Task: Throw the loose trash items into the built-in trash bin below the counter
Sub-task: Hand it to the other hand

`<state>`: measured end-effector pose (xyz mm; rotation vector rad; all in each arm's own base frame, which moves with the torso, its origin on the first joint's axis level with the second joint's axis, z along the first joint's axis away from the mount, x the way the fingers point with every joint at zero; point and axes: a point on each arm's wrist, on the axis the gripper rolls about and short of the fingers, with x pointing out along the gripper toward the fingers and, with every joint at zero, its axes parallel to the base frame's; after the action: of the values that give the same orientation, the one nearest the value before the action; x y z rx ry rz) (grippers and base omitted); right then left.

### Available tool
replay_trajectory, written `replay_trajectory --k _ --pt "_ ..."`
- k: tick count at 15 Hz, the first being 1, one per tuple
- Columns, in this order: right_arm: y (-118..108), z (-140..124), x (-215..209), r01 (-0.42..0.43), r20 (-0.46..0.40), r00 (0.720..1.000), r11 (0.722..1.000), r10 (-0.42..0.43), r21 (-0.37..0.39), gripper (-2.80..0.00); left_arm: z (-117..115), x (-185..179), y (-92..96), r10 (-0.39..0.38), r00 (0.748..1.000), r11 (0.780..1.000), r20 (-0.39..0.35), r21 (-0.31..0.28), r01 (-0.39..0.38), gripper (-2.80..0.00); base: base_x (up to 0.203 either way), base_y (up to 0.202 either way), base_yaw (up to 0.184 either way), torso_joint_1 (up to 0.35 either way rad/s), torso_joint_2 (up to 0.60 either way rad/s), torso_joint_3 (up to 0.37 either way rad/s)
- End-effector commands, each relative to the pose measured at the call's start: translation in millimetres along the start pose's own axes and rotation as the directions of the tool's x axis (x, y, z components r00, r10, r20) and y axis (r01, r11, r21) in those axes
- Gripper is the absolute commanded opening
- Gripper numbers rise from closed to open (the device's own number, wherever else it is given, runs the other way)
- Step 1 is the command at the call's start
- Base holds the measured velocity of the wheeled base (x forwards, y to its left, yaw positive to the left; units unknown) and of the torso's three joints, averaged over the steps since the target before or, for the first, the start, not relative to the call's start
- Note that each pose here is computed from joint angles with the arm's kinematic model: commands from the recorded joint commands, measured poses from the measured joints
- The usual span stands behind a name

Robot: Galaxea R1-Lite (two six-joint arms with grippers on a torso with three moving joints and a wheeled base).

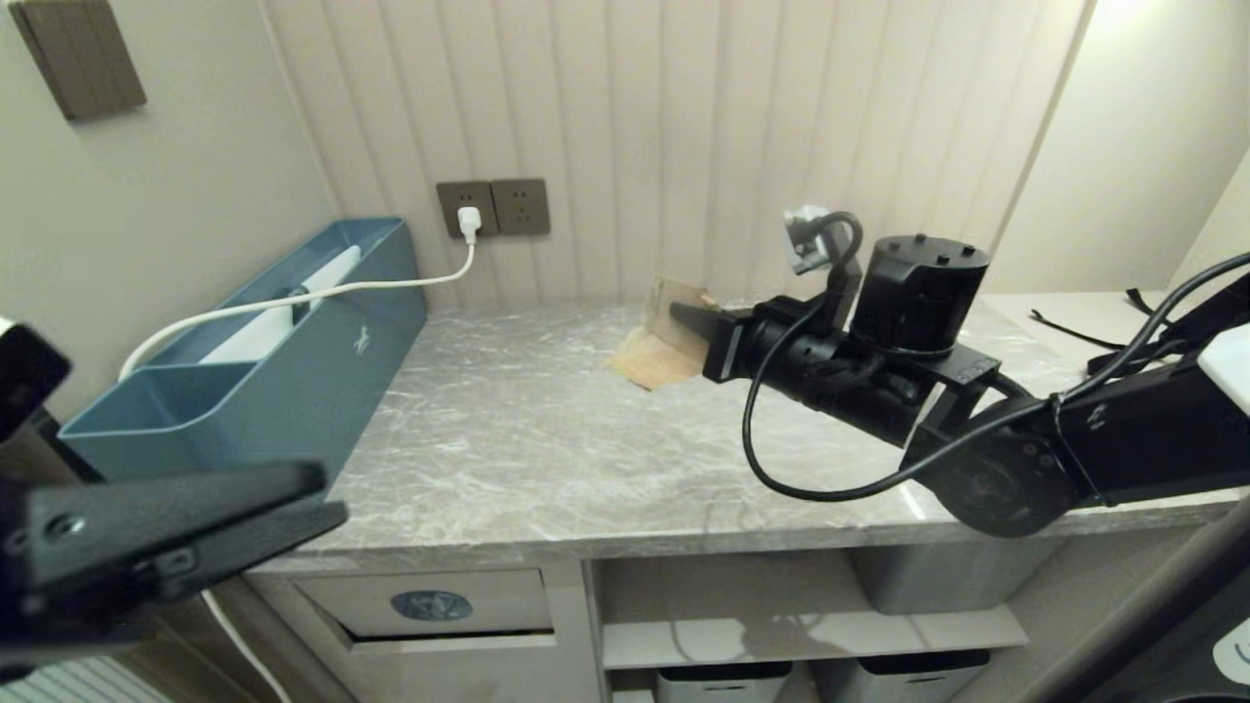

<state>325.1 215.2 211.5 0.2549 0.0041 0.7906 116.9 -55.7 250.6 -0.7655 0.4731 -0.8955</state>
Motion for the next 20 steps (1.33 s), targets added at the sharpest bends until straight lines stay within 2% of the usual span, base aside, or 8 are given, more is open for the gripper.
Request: replay_trajectory --k 1,4,6,8,11,14,18,20 --pt "12 -6 4 -0.035 -0.013 0.999 0.999 0.035 0.001 -2.80 16 51 29.9 0.016 0.998 0.991 -0.061 -0.135 -0.024 0.00 0.000 0.000 0.000 0.000 0.00 0.000" --pt "35 -10 7 -0.081 -0.020 0.997 0.997 0.081 -0.002 -2.80 12 89 32.7 -0.079 0.990 0.985 -0.117 -0.165 0.059 0.00 0.000 0.000 0.000 0.000 0.00 0.000" --pt "46 -11 6 -0.103 -0.019 0.995 0.995 0.103 -0.006 -2.80 9 100 38.5 -0.080 0.988 0.984 -0.133 -0.169 0.057 0.00 0.000 0.000 0.000 0.000 0.00 0.000" --pt "62 -4 2 -0.125 0.002 0.992 0.992 0.125 -0.012 -2.80 5 109 50.2 -0.052 0.994 0.988 -0.098 -0.152 0.037 0.00 0.000 0.000 0.000 0.000 0.00 0.000" --pt "66 5 -6 -0.130 0.019 0.991 0.991 0.130 -0.015 -2.80 2 110 56.2 -0.017 0.997 0.989 -0.071 -0.148 0.007 0.00 0.000 0.000 0.000 0.000 0.00 0.000" --pt "70 2 -19 -0.134 -0.007 0.991 0.991 0.134 -0.008 -2.80 6 123 64.9 0.003 0.999 0.991 -0.052 -0.131 -0.009 0.00 0.000 0.000 0.000 0.000 0.00 0.000" --pt "74 2 -24 -0.145 -0.012 0.989 0.989 0.145 -0.006 -2.80 15 144 70.2 -0.035 0.999 0.996 0.007 -0.077 0.035 0.00 0.000 0.000 0.000 0.000 0.00 0.000" --pt "74 1 -24 -0.146 -0.014 0.989 0.989 0.146 -0.006 -2.80 12 144 71.0 -0.032 0.999 0.996 -0.002 -0.083 0.032 0.00 0.000 0.000 0.000 0.000 0.00 0.000"
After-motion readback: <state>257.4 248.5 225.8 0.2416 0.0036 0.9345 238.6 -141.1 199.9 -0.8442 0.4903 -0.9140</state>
